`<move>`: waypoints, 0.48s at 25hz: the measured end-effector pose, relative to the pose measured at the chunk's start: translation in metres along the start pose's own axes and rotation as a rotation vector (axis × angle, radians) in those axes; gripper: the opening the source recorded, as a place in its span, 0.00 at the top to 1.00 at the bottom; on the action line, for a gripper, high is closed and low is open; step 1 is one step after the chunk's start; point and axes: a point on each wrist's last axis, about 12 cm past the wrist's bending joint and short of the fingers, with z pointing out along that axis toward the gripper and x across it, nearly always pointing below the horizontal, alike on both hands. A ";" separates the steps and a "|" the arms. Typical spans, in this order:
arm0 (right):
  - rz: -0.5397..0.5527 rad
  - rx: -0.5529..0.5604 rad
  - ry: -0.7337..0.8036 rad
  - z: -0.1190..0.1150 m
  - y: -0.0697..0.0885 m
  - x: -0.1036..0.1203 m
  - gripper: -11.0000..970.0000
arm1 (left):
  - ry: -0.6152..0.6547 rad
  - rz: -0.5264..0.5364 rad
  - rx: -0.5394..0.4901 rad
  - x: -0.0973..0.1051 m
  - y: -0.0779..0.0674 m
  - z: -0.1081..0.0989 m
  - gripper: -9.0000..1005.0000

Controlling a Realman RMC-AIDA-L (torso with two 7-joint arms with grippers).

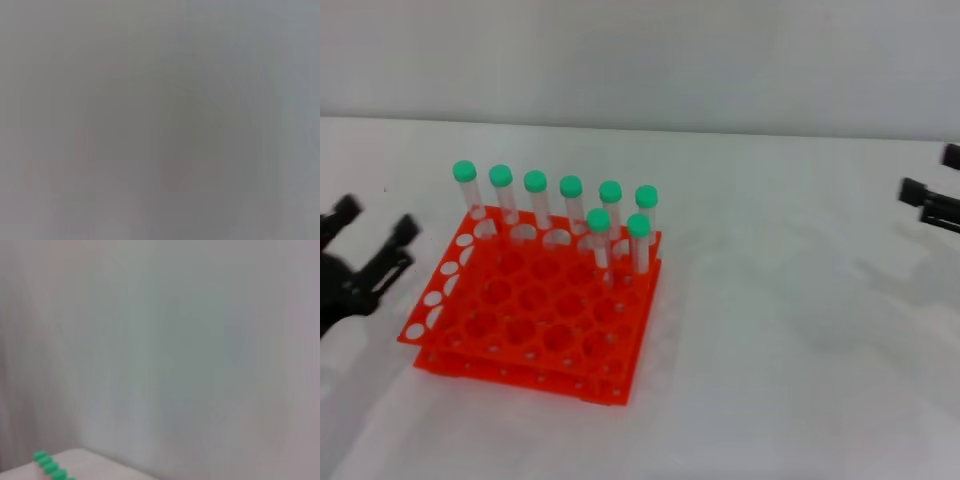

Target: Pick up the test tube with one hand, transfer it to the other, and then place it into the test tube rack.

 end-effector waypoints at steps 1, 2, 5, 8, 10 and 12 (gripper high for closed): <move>0.009 0.019 -0.015 -0.007 -0.003 0.005 0.10 | -0.011 -0.012 -0.041 0.003 0.002 -0.009 0.25; 0.013 0.042 -0.032 -0.015 -0.005 0.011 0.10 | -0.017 -0.016 -0.062 0.003 0.003 -0.014 0.25; 0.026 0.115 -0.104 -0.037 -0.006 0.032 0.10 | -0.044 -0.017 -0.128 0.007 0.006 -0.032 0.25; 0.028 0.184 -0.169 -0.054 -0.002 0.048 0.10 | -0.067 -0.030 -0.182 0.009 0.008 -0.046 0.25; 0.033 0.235 -0.208 -0.066 0.003 0.058 0.10 | -0.079 -0.043 -0.231 0.010 0.011 -0.055 0.25; 0.039 0.287 -0.237 -0.078 0.008 0.067 0.10 | -0.084 -0.048 -0.252 0.010 0.013 -0.058 0.25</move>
